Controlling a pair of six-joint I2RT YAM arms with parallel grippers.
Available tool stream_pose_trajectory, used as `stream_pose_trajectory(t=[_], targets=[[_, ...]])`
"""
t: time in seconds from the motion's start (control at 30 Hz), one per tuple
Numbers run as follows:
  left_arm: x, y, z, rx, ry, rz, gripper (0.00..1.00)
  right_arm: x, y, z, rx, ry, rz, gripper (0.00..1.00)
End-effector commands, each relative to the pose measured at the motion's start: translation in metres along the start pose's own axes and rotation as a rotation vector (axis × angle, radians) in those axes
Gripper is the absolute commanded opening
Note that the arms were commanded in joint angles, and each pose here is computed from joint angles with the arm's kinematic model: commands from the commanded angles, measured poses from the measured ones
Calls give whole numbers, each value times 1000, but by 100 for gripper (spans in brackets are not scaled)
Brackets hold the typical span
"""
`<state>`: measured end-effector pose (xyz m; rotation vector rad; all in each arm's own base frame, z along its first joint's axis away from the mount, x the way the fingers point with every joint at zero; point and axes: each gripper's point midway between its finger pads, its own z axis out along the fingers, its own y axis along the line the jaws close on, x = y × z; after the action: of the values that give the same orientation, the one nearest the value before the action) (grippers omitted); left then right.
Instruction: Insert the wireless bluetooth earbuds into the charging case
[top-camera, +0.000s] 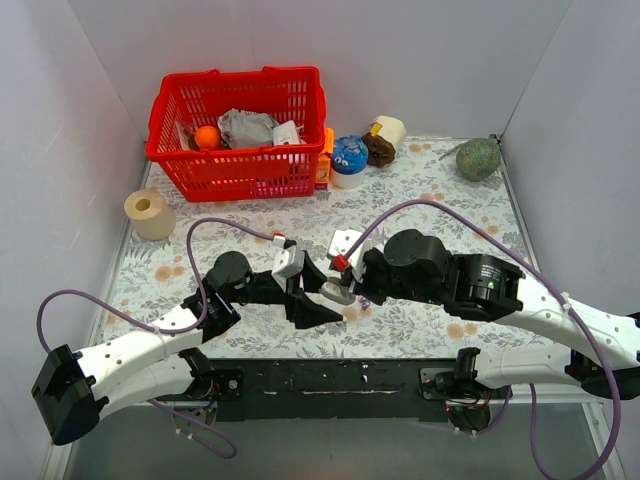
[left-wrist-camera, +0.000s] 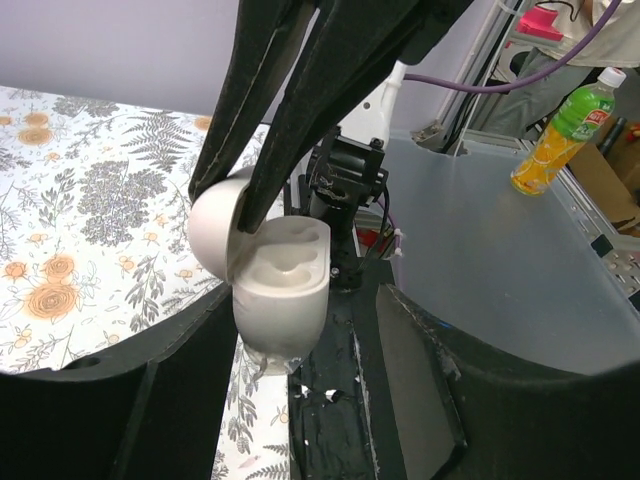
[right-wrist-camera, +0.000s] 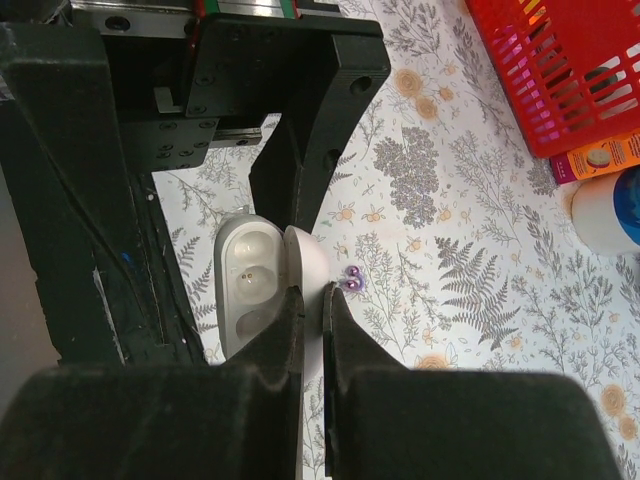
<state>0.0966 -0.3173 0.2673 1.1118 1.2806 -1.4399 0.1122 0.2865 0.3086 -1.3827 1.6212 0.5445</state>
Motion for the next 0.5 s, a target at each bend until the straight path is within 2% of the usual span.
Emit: stream_pose_trajectory(t=[0.0,0.07,0.3,0.33,0.43,0.47], targets=[[-19,-2,1,5,-51,35,55,-17,-1,4,16,-67,-4,1],[-20,-1,1,1,-54,38,54,-17,-1,5,18,-70,-3,1],[-18,4,3,-16,-51,35,41,-16,-1,6,27,-69,7,1],[-17,4,3,-15,-50,35,36,-16,-1,6,29,-70,5,1],[-17,5,3,-18,-51,36,32,-16,-2,5,35,-69,8,1],[-17,5,3,-18,-51,38,26,-15,-1,5,35,-67,10,1]])
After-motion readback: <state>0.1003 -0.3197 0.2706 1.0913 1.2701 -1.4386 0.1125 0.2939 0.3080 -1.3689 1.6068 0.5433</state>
